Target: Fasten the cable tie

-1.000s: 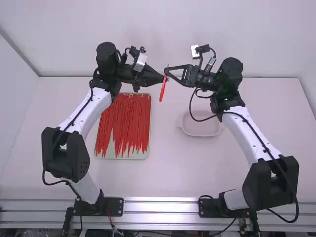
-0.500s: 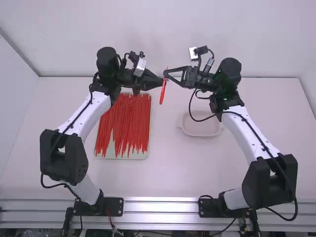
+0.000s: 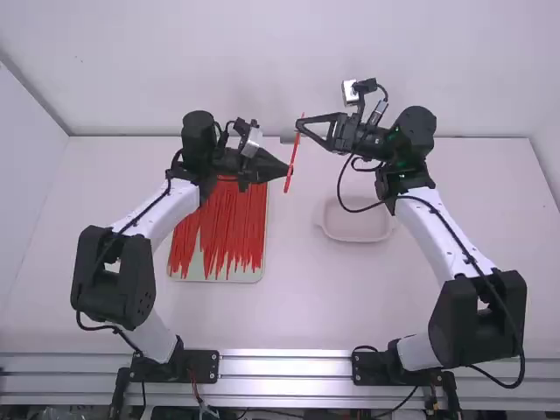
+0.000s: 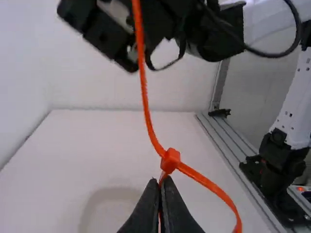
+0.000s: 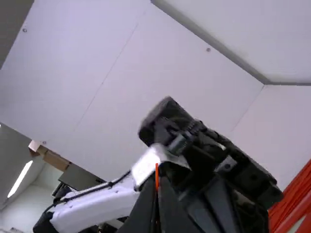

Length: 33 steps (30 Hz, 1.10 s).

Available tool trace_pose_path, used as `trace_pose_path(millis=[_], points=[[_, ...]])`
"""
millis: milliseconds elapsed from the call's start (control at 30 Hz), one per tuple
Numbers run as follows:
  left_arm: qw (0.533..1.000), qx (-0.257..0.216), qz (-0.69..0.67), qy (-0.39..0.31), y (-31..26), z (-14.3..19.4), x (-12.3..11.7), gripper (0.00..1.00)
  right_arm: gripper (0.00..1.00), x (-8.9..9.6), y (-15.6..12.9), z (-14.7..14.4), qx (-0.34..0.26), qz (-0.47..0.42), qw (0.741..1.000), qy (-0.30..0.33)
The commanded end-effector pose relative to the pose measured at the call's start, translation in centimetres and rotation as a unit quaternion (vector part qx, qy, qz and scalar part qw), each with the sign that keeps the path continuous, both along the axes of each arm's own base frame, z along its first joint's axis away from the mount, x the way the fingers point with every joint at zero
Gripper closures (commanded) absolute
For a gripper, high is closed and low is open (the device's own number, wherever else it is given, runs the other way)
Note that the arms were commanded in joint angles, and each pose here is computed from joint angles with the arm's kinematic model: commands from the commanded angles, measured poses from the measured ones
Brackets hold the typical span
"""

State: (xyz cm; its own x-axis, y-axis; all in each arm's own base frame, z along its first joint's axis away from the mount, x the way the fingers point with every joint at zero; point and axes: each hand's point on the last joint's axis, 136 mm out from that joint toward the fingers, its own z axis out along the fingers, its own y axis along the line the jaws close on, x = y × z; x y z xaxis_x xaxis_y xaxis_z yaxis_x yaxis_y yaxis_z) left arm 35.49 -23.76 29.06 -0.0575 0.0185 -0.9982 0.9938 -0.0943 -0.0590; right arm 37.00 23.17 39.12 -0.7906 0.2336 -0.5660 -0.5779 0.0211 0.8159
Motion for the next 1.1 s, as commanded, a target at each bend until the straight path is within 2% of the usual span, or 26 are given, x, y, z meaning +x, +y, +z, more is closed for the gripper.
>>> trace_pose_path(millis=[0, 267, 500, 567, 667, 700, 733, 767, 800, 900, 967, 1067], points=[[0.999, 0.009, 0.003, 0.041, -0.1, -2.6, -0.5, 0.98, 1.0, 0.2, -1.2, 2.8, 0.022, -0.026, 0.999, -0.018], [0.996, 0.017, 0.01, 0.091, 0.6, -5.7, -1.4, 0.98, 1.0, 0.8, -2.1, 2.8, 0.026, -0.038, 0.999, -0.007], [0.993, 0.018, 0.007, 0.115, 0.3, -5.5, -1.5, 0.98, 1.0, 0.8, -2.1, 2.8, 0.024, -0.037, 0.999, -0.011], [0.993, 0.015, 0.007, 0.117, 0.3, -4.9, -1.4, 0.98, 0.83, 0.7, -2.1, 2.7, 0.02, -0.037, 0.999, -0.018], [0.994, 0.005, 0.002, 0.112, 0.3, -2.9, -1.3, 0.98, 0.45, 0.4, -2.0, 2.4, 0.011, -0.029, 0.999, -0.034], [0.994, 0.003, 0.0, 0.11, 0.3, -2.4, -1.4, 0.98, 0.42, 0.4, -2.0, 2.4, 0.01, -0.027, 0.999, -0.037], [0.995, 0.0, -0.003, 0.105, 0.4, -1.8, -1.5, 0.98, 0.31, 0.2, -1.9, 2.3, 0.006, -0.022, 0.999, -0.043], [0.996, -0.006, -0.005, 0.092, 0.6, -0.5, -1.7, 0.98, 0.06, -0.1, -1.8, 2.2, 0.001, -0.014, 0.999, -0.052], [0.997, -0.015, -0.005, 0.075, 0.6, 1.0, -2.2, 0.98, 0.01, -0.2, -1.7, 1.6, -0.007, -0.007, 0.999, -0.047], [0.999, -0.041, 0.0, 0.029, 0.9, 3.6, -3.3, 0.98, 0.02, 0.0, -1.6, 0.3, -0.021, -0.003, 0.999, -0.025], [0.997, -0.061, 0.023, 0.046, 1.5, 5.2, -2.8, 0.98, 0.01, -0.1, -1.5, -0.7, -0.034, 0.002, 0.999, -0.021], [0.998, -0.05, 0.014, 0.045, 1.8, 6.1, -3.0, 0.98, 0.01, -0.6, -1.1, -1.5, -0.045, 0.017, 0.999, -0.021]])
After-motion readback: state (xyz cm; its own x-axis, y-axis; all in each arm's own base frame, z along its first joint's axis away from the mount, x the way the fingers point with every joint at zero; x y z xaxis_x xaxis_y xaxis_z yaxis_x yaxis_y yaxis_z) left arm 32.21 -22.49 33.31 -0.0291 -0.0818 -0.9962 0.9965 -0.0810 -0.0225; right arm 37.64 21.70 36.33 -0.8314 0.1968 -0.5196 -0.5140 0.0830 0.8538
